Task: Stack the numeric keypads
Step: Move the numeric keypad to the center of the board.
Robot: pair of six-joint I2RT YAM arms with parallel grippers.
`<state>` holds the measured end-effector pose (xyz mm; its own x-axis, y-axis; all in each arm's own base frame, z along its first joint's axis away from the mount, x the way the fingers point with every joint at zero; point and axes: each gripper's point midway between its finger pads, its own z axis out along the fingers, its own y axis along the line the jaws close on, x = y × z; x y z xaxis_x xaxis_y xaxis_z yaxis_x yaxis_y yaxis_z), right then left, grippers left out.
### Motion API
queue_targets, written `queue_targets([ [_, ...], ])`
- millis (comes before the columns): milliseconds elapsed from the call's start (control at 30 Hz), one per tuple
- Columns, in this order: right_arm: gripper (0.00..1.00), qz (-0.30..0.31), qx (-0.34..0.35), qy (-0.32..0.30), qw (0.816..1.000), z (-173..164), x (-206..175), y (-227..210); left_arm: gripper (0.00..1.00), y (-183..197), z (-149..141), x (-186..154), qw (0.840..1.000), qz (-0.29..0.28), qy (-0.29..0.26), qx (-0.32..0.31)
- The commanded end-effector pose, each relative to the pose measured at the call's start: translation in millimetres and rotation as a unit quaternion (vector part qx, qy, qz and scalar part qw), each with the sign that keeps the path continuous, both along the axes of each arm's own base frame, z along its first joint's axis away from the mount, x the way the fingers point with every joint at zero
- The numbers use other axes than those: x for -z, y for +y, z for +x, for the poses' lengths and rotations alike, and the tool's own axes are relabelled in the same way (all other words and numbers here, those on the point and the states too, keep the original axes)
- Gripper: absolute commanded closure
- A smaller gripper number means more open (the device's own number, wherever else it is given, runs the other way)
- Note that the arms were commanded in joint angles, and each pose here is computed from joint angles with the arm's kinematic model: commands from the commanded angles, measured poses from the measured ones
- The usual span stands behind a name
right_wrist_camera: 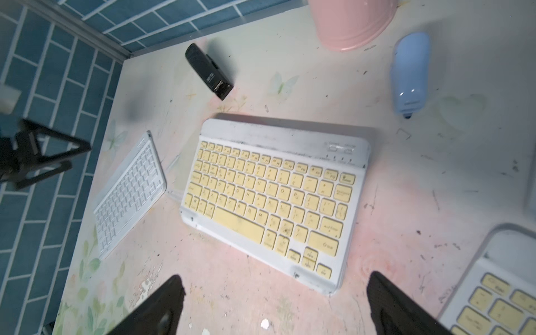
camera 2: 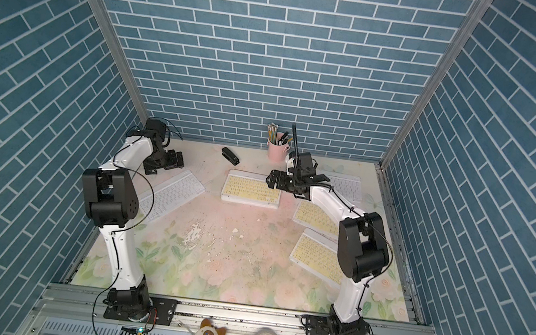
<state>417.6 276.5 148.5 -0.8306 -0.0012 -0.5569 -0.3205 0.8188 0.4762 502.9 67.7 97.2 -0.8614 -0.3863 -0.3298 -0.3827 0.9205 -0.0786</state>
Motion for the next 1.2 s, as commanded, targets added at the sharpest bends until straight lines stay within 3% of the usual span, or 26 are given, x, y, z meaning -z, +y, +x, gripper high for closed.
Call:
queue_targets([
  [0, 0.02, 0.013, -0.011, -0.013, 1.000, -13, -6, -3, 0.00, -1, 7, 7, 1.000, 0.002, 0.024, 0.006],
  [267, 0.02, 0.013, -0.006, -0.012, 1.000, -32, -2, -15, 0.00, -16, 16, 54, 0.996, -0.043, 0.072, 0.040],
  [700, 0.02, 0.006, 0.006, -0.010, 1.000, -46, -5, -31, 0.00, -55, -6, 75, 0.986, -0.102, 0.096, 0.089],
  [1167, 0.02, 0.010, 0.014, -0.004, 1.000, -58, -1, -39, 0.00, -75, -34, 50, 0.985, -0.125, 0.064, 0.097],
])
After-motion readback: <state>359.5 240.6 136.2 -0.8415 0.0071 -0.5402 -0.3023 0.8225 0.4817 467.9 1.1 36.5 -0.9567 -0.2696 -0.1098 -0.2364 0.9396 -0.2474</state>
